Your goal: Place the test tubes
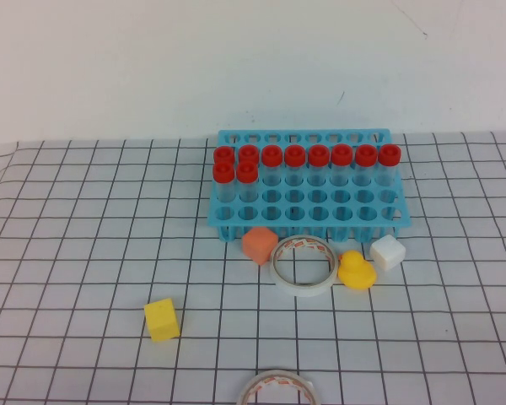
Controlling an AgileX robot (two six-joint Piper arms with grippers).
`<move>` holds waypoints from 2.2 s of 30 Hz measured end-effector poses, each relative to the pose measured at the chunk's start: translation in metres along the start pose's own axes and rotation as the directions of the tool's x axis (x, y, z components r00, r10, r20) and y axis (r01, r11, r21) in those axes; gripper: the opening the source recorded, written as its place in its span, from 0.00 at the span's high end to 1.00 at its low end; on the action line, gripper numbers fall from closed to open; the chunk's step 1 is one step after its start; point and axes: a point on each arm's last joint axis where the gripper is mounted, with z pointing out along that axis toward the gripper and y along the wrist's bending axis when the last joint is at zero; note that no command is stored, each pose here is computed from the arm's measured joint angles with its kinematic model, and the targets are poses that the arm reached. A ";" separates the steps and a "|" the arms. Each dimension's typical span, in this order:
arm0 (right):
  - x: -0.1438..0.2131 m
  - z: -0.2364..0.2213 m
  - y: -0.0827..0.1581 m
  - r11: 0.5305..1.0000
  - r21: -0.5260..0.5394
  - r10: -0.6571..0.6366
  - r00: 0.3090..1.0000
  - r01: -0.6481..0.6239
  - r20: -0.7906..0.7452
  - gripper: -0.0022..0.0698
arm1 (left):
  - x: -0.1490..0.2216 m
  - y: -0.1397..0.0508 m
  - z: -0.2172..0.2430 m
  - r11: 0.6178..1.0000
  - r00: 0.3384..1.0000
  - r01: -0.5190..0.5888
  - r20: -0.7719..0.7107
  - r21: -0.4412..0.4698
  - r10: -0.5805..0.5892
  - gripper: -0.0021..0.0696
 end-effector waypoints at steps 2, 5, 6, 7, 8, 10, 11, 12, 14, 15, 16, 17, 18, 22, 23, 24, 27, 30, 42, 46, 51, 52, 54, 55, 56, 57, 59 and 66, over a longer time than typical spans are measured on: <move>0.004 -0.004 -0.004 0.996 0.066 0.059 0.998 -0.058 -0.019 0.97 | 0.000 0.000 0.000 1.000 1.000 0.000 0.000 0.000 0.000 0.97; 0.015 -0.007 -0.010 0.973 0.194 0.145 0.986 -0.127 -0.083 0.97 | 0.000 0.000 0.000 1.000 1.000 0.000 0.000 0.000 0.000 0.97; 0.020 -0.008 -0.011 0.958 0.244 0.178 0.978 -0.148 -0.107 0.97 | 0.000 0.000 0.000 1.000 1.000 0.000 0.000 0.000 0.000 0.97; 0.023 -0.008 -0.012 0.943 0.289 0.204 0.972 -0.163 -0.120 0.97 | 0.000 0.000 0.000 1.000 1.000 0.000 0.000 0.000 0.000 0.97; 0.025 -0.009 -0.013 0.930 0.328 0.216 0.968 -0.165 -0.125 0.97 | 0.000 0.000 0.000 1.000 1.000 0.000 0.000 0.000 0.000 0.97; 0.028 -0.009 -0.013 0.912 0.382 0.212 0.968 -0.148 -0.132 0.97 | 0.000 0.000 0.000 1.000 1.000 0.000 0.000 0.000 0.000 0.97; 0.029 -0.008 -0.013 0.909 0.394 0.201 0.971 -0.137 -0.127 0.97 | 0.000 0.000 0.000 1.000 1.000 0.000 0.000 0.000 0.000 0.97; 0.030 -0.007 -0.012 0.906 0.404 0.185 0.976 -0.124 -0.117 0.97 | 0.000 0.000 0.000 1.000 1.000 0.000 0.000 0.000 0.000 0.97; 0.030 -0.003 -0.010 0.903 0.415 0.162 0.983 -0.115 -0.081 0.97 | 0.000 0.000 0.000 1.000 1.000 0.000 0.000 0.000 0.000 0.97; 0.031 -0.001 -0.010 0.899 0.427 0.139 0.988 -0.100 -0.060 0.97 | 0.000 0.000 0.000 1.000 1.000 0.000 0.000 0.000 0.000 0.97; 0.032 0.000 -0.011 0.891 0.447 0.114 0.992 -0.083 -0.044 0.97 | 0.000 0.000 0.000 1.000 1.000 0.000 0.000 0.000 0.000 0.97; 0.032 0.001 -0.013 0.879 0.473 0.084 0.996 -0.060 -0.030 0.97 | 0.000 0.000 0.000 1.000 1.000 0.000 0.000 0.000 0.000 0.97; 0.035 0.002 -0.014 0.866 0.498 0.070 0.997 -0.050 -0.023 0.97 | 0.000 0.000 0.000 1.000 1.000 0.000 0.000 0.000 0.000 0.97; 0.051 0.004 -0.018 0.829 0.550 0.126 0.992 -0.101 -0.008 0.97 | 0.000 0.000 0.000 1.000 1.000 0.000 0.000 0.000 0.000 0.97; 0.054 0.005 -0.019 0.823 0.555 0.144 0.990 -0.115 -0.008 0.97 | 0.000 0.000 0.000 1.000 1.000 0.000 0.000 0.000 0.000 0.97; 0.058 0.006 -0.019 0.820 0.555 0.173 0.985 -0.143 -0.001 0.97 | 0.000 0.000 0.000 1.000 1.000 0.000 0.000 0.000 0.000 0.97; 0.060 0.007 -0.018 0.832 0.530 0.190 0.982 -0.162 0.002 0.97 | 0.000 0.000 0.000 1.000 1.000 0.000 0.000 0.000 0.000 0.97; 0.060 0.008 -0.016 0.858 0.491 0.175 0.985 -0.151 -0.003 0.97 | 0.000 0.000 0.000 1.000 1.000 0.000 0.000 0.000 0.000 0.97; 0.069 0.007 -0.014 0.875 0.469 0.197 0.973 -0.119 -0.121 0.97 | 0.000 0.000 0.000 1.000 1.000 0.000 0.000 0.000 0.000 0.97; 0.070 0.007 -0.014 0.873 0.472 0.205 0.970 -0.122 -0.128 0.97 | 0.000 0.000 0.000 1.000 1.000 0.000 0.000 0.000 0.000 0.97; 0.070 0.007 -0.014 0.873 0.472 0.205 0.970 -0.122 -0.128 0.97 | 0.000 0.000 0.000 1.000 1.000 0.000 0.000 0.000 0.000 0.97; 0.070 0.007 -0.014 0.873 0.472 0.205 0.970 -0.122 -0.128 0.97 | 0.000 0.000 0.000 1.000 1.000 0.000 0.000 0.000 0.000 0.97; 0.070 0.007 -0.014 0.873 0.472 0.205 0.970 -0.122 -0.128 0.97 | 0.000 0.000 0.000 1.000 1.000 0.000 0.000 0.000 0.000 0.97; 0.070 0.007 -0.014 0.873 0.472 0.207 0.970 -0.124 -0.127 0.97 | 0.000 0.000 0.000 1.000 1.000 0.000 0.000 0.000 0.000 0.97; 0.070 0.007 -0.014 0.873 0.472 0.207 0.970 -0.124 -0.129 0.97 | 0.000 0.000 0.000 1.000 1.000 0.000 0.000 0.000 0.000 0.97; 0.070 0.007 -0.014 0.873 0.472 0.207 0.970 -0.124 -0.128 0.97 | 0.000 0.000 0.000 1.000 1.000 0.000 0.000 0.000 0.000 0.97; 0.070 0.007 -0.014 0.873 0.472 0.208 0.969 -0.124 -0.130 0.97 | 0.000 0.000 0.000 1.000 1.000 0.000 0.000 0.000 0.000 0.97; 0.070 0.007 -0.014 0.873 0.472 0.208 0.969 -0.124 -0.130 0.97 | 0.000 0.000 0.000 1.000 1.000 0.000 0.000 0.000 0.000 0.97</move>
